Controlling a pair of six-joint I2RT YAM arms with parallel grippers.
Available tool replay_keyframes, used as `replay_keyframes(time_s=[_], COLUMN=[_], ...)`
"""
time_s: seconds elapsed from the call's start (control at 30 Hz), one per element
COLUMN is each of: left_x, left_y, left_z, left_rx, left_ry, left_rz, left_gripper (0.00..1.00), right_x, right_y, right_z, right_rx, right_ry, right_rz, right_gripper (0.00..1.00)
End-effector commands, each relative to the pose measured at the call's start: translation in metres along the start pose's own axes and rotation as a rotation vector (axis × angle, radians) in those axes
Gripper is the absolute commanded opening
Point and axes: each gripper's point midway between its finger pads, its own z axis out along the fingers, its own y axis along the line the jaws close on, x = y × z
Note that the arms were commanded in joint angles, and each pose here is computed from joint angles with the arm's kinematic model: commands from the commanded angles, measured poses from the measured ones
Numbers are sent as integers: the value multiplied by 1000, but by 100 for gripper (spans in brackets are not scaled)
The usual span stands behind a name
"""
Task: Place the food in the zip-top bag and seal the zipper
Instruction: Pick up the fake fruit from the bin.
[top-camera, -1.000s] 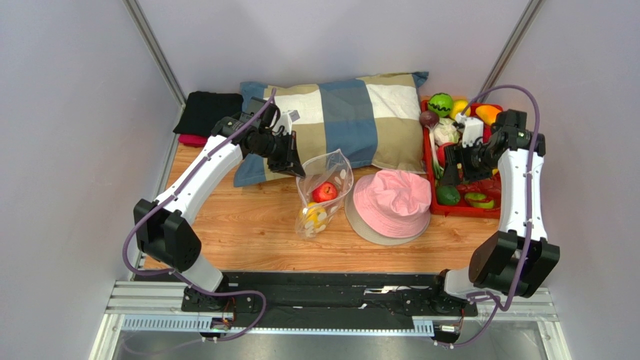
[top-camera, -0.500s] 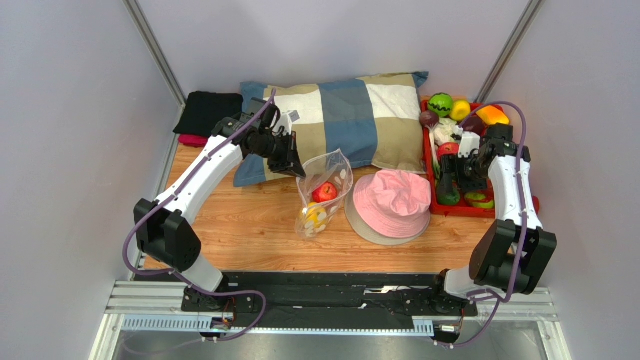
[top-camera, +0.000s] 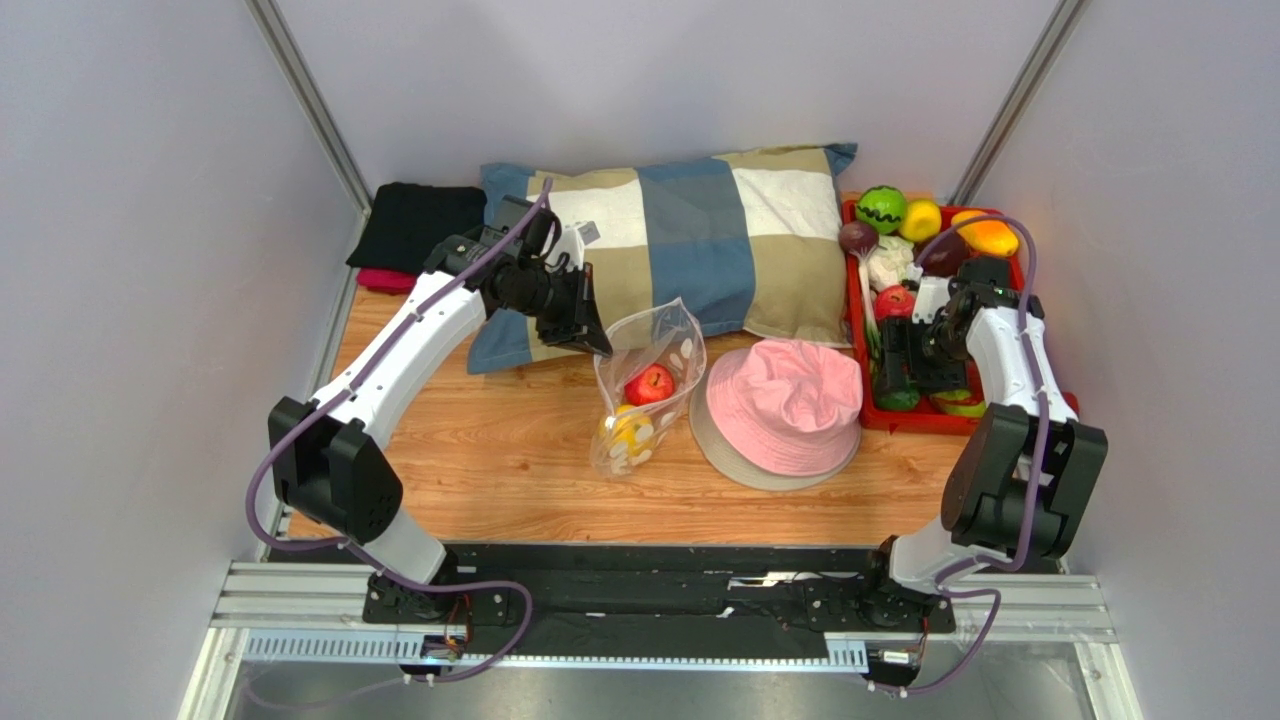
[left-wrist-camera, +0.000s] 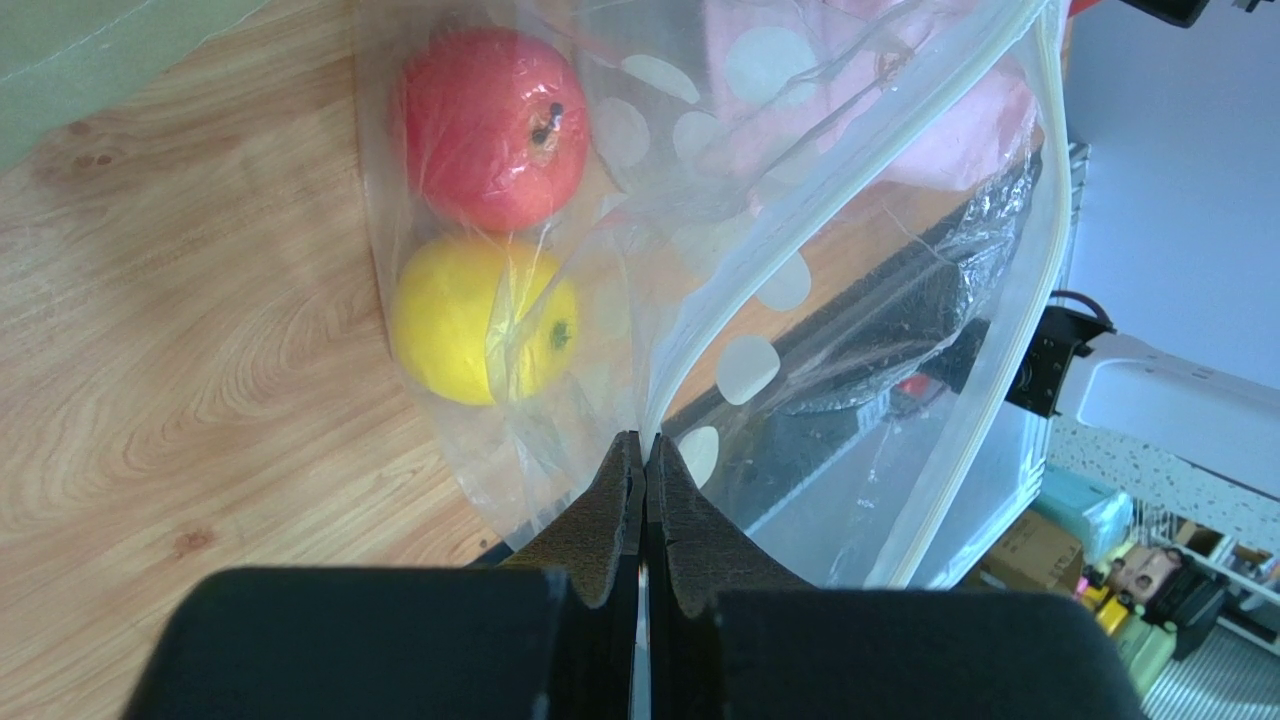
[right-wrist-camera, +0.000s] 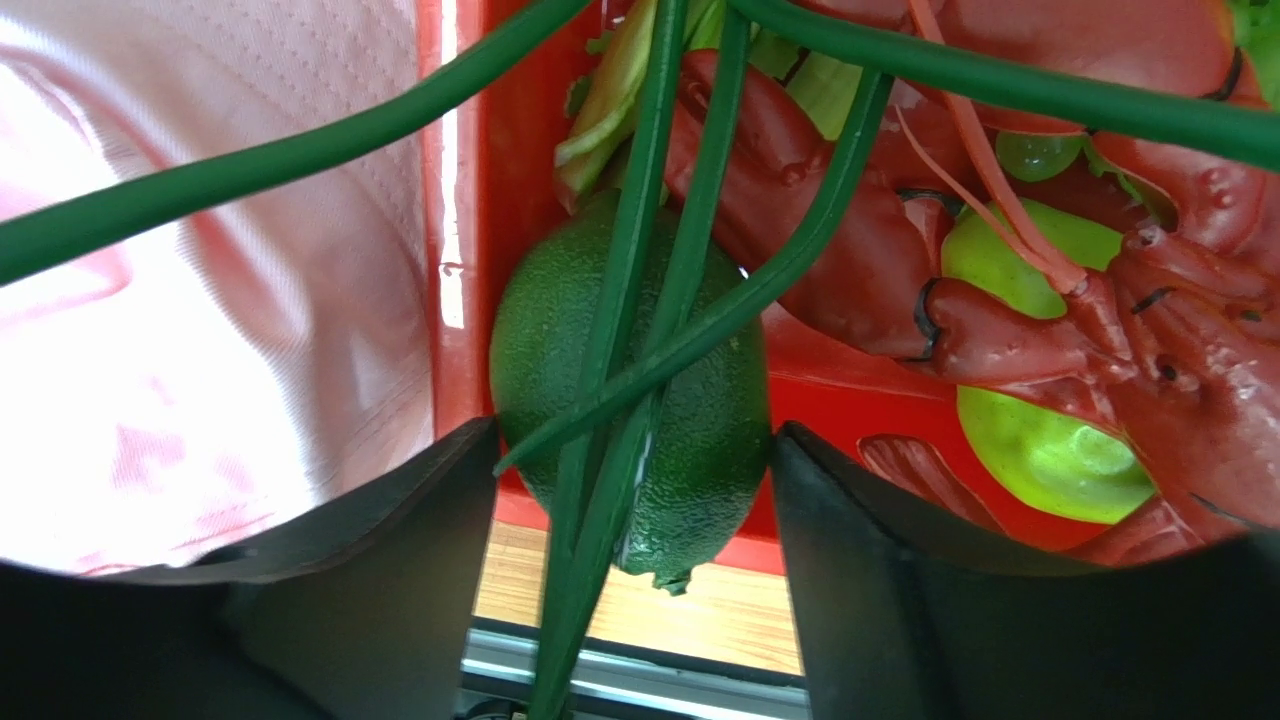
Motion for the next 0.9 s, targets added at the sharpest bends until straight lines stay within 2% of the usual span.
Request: replay_keyframes(time_s=[0.0,0.13,0.23,0.5,0.6,0.7,0.8,0.87], left_x=[-4,-4,-4,-4,-4,-3,-3,-2], left_y=[-6,-7,-7,-7,-7,-7,-7,-6], left_z=[-2,-3,-2,0,1,2,2,3], left_rx=[23,27,29,29,35,36,38,35], left_ry=[-18,-17,-13,-6,-2,1,2,5], left_rz=[8,8,5,1,-2,-3,-2,-3], left_gripper=[0,0,0,0,0,0,0,0], right_x=[-11,-12,-12,-18,-22,-40,-63,-80], right_y=[-1,8,16,39,63,97,144,183], right_z=[-2,-17,-36,-100,-118,-142,-169,-187], right_rx=[-6,-37,-46,-58,-158,-292,-421,-478], right_ry=[-39,-49,-71,-168,-208,-291,-384,-464], right_rz=[20,23,19,-21,-15,-24,-122,-259], right_gripper=[63,44,39,36,35,35,33,33])
